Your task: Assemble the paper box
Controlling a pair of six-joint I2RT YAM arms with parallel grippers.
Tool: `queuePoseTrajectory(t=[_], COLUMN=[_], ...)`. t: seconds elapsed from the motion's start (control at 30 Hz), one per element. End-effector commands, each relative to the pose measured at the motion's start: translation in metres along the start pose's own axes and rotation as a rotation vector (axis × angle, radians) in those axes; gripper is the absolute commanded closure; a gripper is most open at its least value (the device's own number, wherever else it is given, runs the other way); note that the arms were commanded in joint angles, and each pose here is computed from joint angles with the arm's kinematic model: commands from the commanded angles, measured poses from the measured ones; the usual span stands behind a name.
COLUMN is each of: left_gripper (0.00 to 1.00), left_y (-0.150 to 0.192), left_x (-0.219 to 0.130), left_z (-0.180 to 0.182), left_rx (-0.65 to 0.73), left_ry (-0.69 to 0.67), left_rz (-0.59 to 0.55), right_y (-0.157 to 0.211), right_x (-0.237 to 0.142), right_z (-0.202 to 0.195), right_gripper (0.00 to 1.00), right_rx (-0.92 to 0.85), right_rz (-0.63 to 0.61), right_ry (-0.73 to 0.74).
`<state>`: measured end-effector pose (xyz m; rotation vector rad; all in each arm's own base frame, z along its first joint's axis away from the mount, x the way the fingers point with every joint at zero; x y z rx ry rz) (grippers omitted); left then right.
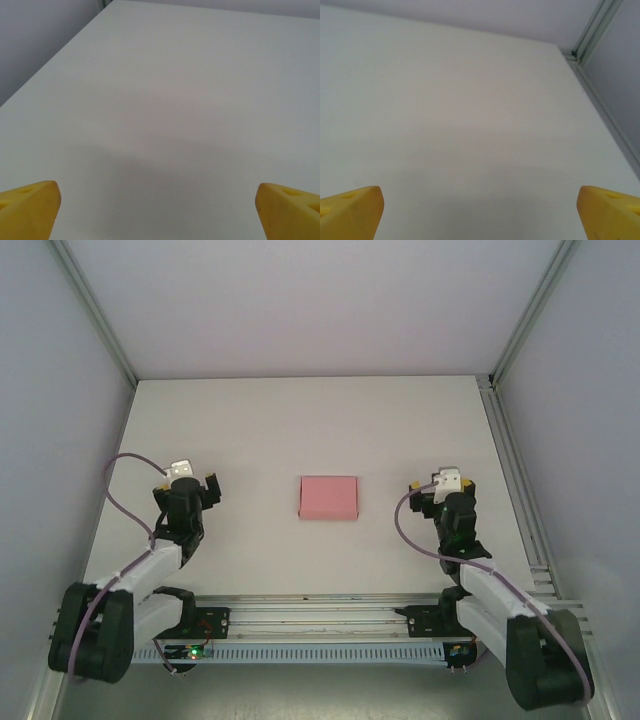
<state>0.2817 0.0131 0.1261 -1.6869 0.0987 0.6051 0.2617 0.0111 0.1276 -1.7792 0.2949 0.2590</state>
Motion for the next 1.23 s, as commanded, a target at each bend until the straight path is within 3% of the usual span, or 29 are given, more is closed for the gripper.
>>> queuePoseTrajectory(t=[0.0,0.1,0.2,0.33,0.37,0.47,0.53,0.67,0.73,1.2], left_gripper=[0.00,0.00,0.00,0.00,0.00,0.00,0.00,0.00,0.00,0.00], left_y=[-0.016,-0.016,-0.022,-0.025,-0.027,-0.027,-0.016,-0.008,-0.008,-0.008], left_x=[0.011,0.020,0.031,0.047,0.053,0.068,0.068,0.065,0.066,0.066], left_z=[-0.012,-0.031,-0.031,-0.016,-0.011,-0.011,-0.032,-0.019,-0.019,-0.021], left_rx=[0.023,0.096,0.064,0.000,-0.024,-0.013,0.080,0.027,0.029,0.038], left_ry=[0.102,0.232,0.235,0.185,0.172,0.193,0.320,0.251,0.242,0.252], left_rz=[-0.097,-0.067,-0.090,-0.016,-0.006,-0.013,0.021,-0.101,-0.062,-0.063], right_y=[-0.041,-0.039,-0.032,-0.022,-0.023,-0.024,-0.023,-0.023,-0.023,-0.023], right_x=[0.010,0.031,0.050,0.075,0.075,0.075,0.077,0.077,0.077,0.077], right_z=[-0.002,0.003,0.010,-0.006,-0.007,-0.009,-0.011,-0.010,-0.010,-0.010], right_gripper=[0.02,0.02,0.02,0.02,0.02,0.02,0.02,0.02,0.02,0.02], right_rx=[-0.016,0.012,0.038,0.153,0.136,0.155,0.146,0.141,0.141,0.142], right_rz=[-0.211,-0.221,-0.213,-0.153,-0.110,-0.154,-0.111,-0.114,-0.117,-0.114], right_ry=[-0.011,-0.071,-0.152,-0.158,-0.157,-0.122,-0.092,-0.079,-0.077,-0.078])
Point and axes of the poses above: each hand's point on the last joint's axis, 136 mm out from that joint toward the fingers, its own x axis out along the fingers, its own z axis along the line the jaws close on, y = z × x, the point moved 5 cm from there along -x, back along the fingers, and after that the axes turned 5 degrees about -x, right-handed, at the moved point
